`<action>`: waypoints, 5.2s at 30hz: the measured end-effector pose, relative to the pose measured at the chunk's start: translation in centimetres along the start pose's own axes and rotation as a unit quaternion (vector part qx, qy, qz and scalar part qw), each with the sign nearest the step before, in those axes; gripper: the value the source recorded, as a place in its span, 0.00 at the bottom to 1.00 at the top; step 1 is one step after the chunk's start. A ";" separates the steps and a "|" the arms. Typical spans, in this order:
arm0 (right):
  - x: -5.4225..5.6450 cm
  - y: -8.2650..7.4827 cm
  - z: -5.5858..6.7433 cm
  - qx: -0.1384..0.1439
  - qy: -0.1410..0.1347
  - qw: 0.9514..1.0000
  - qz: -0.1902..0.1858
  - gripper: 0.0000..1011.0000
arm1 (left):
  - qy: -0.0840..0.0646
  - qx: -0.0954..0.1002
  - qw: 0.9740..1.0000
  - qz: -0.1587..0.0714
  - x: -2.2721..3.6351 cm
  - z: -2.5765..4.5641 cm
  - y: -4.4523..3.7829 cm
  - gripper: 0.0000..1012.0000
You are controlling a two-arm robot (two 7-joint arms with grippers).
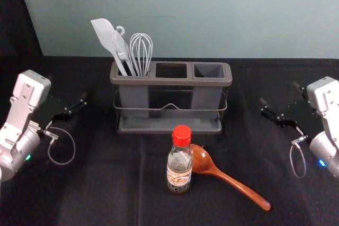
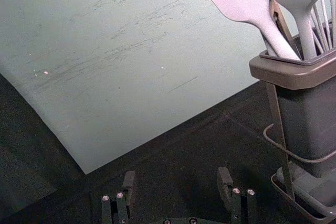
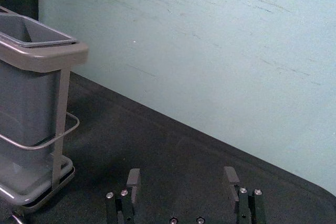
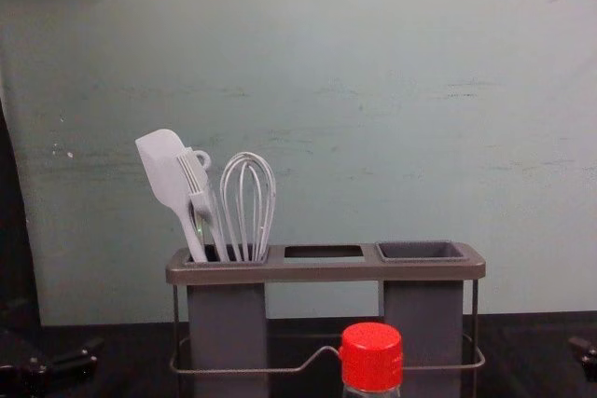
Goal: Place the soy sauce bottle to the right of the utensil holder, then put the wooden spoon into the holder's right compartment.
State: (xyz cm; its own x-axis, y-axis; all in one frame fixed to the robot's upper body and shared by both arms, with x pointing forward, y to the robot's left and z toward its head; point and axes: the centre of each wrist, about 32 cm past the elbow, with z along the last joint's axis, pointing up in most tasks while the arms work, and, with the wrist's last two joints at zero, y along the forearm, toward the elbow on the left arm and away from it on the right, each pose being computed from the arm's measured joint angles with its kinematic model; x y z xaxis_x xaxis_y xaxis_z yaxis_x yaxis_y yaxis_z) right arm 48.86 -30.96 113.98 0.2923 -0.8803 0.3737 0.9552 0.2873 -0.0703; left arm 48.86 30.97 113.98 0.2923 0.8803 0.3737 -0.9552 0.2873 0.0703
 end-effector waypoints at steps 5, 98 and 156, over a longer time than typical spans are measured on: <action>0.0 0.0 0.0 0.000 0.000 1.000 0.000 0.99 | 0.000 0.000 1.000 0.000 0.00 0.00 0.00 0.99; -12.1 -6.7 5.6 0.126 0.086 0.964 0.217 0.99 | 0.000 0.000 1.000 0.000 0.00 0.00 0.00 0.99; -10.4 -7.9 7.8 0.167 0.140 0.952 0.214 0.39 | 0.000 0.000 1.000 0.000 0.00 0.00 0.00 0.99</action>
State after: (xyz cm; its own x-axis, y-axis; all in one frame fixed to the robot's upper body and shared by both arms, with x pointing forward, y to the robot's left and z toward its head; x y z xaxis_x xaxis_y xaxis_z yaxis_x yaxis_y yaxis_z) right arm 37.96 -21.10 117.80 0.6966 -0.7086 0.1122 0.6921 0.7049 0.1549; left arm 48.86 30.97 113.98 0.2923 0.8803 0.3737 -0.9552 0.2874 0.0702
